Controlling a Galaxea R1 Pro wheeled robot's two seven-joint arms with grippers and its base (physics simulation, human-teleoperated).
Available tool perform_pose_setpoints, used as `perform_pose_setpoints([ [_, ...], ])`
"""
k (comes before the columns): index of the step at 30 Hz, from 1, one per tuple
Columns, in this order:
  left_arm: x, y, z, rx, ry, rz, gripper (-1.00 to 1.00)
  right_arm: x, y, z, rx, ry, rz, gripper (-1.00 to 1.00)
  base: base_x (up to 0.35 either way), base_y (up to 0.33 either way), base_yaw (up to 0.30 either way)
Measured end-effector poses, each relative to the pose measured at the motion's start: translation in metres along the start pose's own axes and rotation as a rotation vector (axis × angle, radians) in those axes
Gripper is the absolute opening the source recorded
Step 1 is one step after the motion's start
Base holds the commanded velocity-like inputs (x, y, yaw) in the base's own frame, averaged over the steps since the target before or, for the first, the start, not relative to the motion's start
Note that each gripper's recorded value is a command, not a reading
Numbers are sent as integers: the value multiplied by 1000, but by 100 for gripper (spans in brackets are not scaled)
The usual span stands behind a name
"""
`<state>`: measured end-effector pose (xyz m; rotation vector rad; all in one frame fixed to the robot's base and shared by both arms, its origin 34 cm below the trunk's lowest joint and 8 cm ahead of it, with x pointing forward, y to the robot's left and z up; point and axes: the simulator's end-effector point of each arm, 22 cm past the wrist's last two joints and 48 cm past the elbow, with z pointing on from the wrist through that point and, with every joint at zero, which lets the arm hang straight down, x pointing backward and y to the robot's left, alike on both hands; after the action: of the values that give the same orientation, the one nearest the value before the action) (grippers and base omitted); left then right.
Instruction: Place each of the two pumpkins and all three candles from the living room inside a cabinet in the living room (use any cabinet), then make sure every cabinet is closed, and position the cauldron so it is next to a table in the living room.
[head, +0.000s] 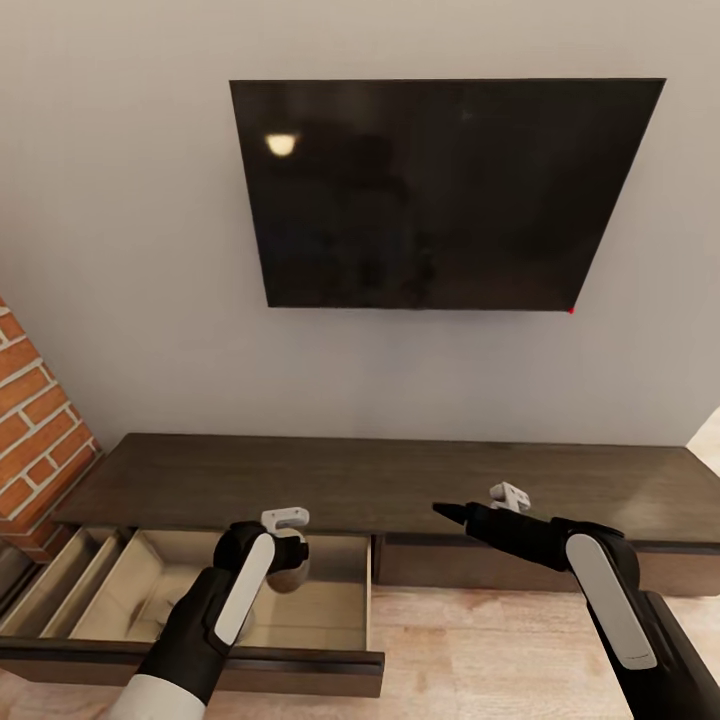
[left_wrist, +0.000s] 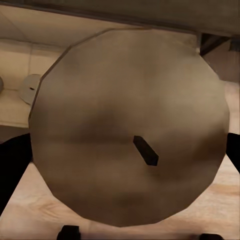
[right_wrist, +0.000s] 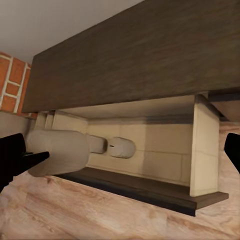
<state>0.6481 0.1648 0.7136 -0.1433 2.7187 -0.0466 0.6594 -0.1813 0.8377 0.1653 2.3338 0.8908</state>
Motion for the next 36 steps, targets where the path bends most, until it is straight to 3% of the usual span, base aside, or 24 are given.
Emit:
perform_pose_setpoints([
  [11,12,5,28,-17,-11,-22,-100,10,-10,11,-7,2,1,100,0,0,0],
  [17,7,6,36,-18,-53,-43,-100,17,-17,17,-5,4,3,100,0,0,0],
  [24,15,-3,48,-10,-63,-22,-100,24,-27,24,4,5,0,100,0,0,0],
  [36,32,1,76,-22,-58,-30,-100,37,-42,36,11,5,-2,100,0,0,0],
])
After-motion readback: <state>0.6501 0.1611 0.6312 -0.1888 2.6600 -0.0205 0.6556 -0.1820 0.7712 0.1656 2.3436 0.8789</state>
